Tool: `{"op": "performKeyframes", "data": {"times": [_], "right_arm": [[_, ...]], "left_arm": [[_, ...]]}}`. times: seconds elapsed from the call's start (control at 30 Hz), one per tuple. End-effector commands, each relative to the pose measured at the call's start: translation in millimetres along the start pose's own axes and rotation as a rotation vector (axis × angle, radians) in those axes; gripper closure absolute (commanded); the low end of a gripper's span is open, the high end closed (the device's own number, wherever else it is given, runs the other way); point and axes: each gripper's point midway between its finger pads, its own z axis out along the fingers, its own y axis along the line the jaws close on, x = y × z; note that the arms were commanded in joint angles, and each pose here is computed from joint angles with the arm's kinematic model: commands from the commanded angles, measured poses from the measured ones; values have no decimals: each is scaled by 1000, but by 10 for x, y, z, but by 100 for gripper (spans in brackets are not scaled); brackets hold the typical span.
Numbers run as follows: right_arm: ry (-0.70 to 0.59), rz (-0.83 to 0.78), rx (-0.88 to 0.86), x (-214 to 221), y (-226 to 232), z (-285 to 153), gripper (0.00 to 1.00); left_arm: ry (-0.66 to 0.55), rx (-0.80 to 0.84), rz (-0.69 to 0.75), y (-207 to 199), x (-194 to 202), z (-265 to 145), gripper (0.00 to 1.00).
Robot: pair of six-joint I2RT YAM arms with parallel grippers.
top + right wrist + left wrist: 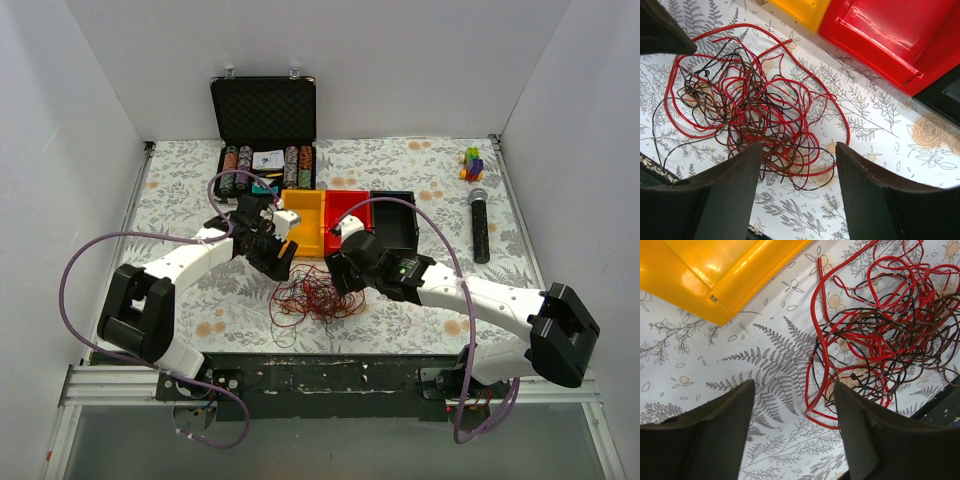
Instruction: Untangle the cables
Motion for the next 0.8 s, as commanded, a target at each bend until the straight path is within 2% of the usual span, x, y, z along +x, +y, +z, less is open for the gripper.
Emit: {"op": "performKeyframes", "data": {"times": [0.0, 0.37, 0.5, 0.57, 0.63, 0.77], "right_arm": [[-82, 49, -43, -149, 87, -58, 32], [-90, 67, -57, -97, 106, -55, 33], [-102, 70, -72, -137, 136, -64, 33], [-113, 70, -82, -173, 160, -60, 33], [-122, 70, -97, -203, 194, -49, 32], [-141, 71, -140, -269, 296, 5, 19]], "left_arm": [[-55, 26, 45, -22, -128, 29, 42], [-44, 115, 43, -142, -121, 159, 55], [-41, 111, 49, -117, -136, 190, 68], [-43, 112, 53, -118, -143, 188, 79], [-48, 109, 54, -121, -166, 163, 98], [-100, 104, 82, -192, -368, -103, 100]]}}
